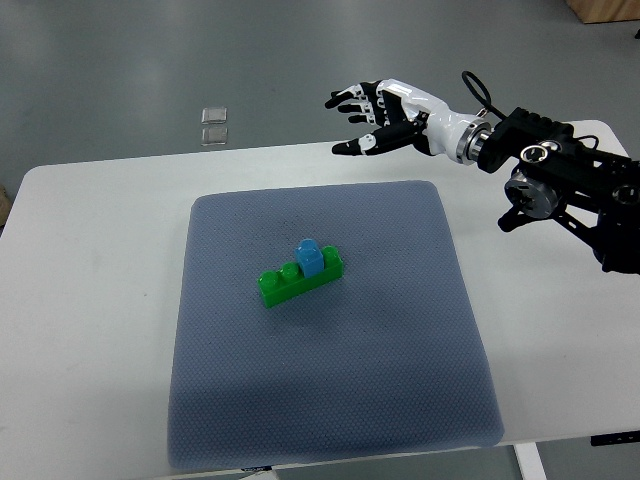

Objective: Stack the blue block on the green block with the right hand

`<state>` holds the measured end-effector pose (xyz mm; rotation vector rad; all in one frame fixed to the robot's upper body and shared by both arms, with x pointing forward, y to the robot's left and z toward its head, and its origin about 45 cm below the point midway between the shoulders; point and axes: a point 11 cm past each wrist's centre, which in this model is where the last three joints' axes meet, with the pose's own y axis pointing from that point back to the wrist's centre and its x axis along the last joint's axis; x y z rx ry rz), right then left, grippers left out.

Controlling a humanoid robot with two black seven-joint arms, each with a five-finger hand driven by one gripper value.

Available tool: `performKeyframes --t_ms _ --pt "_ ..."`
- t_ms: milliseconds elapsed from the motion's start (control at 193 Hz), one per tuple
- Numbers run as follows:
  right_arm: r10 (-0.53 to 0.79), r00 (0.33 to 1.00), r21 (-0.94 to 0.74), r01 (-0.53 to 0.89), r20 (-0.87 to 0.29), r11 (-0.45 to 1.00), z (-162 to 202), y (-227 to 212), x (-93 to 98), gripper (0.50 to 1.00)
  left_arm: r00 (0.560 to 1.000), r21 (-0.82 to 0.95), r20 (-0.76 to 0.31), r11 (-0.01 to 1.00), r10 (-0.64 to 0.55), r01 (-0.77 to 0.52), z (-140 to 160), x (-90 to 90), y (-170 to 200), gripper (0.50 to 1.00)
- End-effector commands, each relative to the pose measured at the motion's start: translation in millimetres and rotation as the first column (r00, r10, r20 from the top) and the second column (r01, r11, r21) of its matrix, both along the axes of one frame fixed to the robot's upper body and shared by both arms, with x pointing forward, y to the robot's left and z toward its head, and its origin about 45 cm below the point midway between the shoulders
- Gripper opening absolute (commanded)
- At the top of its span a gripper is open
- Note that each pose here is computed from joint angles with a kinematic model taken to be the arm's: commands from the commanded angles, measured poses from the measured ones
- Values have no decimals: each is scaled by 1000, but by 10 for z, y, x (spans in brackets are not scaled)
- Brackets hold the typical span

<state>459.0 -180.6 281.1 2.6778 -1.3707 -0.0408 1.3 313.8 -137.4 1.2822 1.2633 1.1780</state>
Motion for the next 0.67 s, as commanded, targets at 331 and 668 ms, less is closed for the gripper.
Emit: performKeyframes --t_ms 331,668 --pt "-205 901 596 410 -383 691 -588 -161 64 921 1000 -18 1 1000 -3 3 -2 4 -64 1000" --pt "-254 868 633 488 -427 602 -835 -178 28 921 1000 -21 -1 1000 -7 7 -2 1 -74 1000"
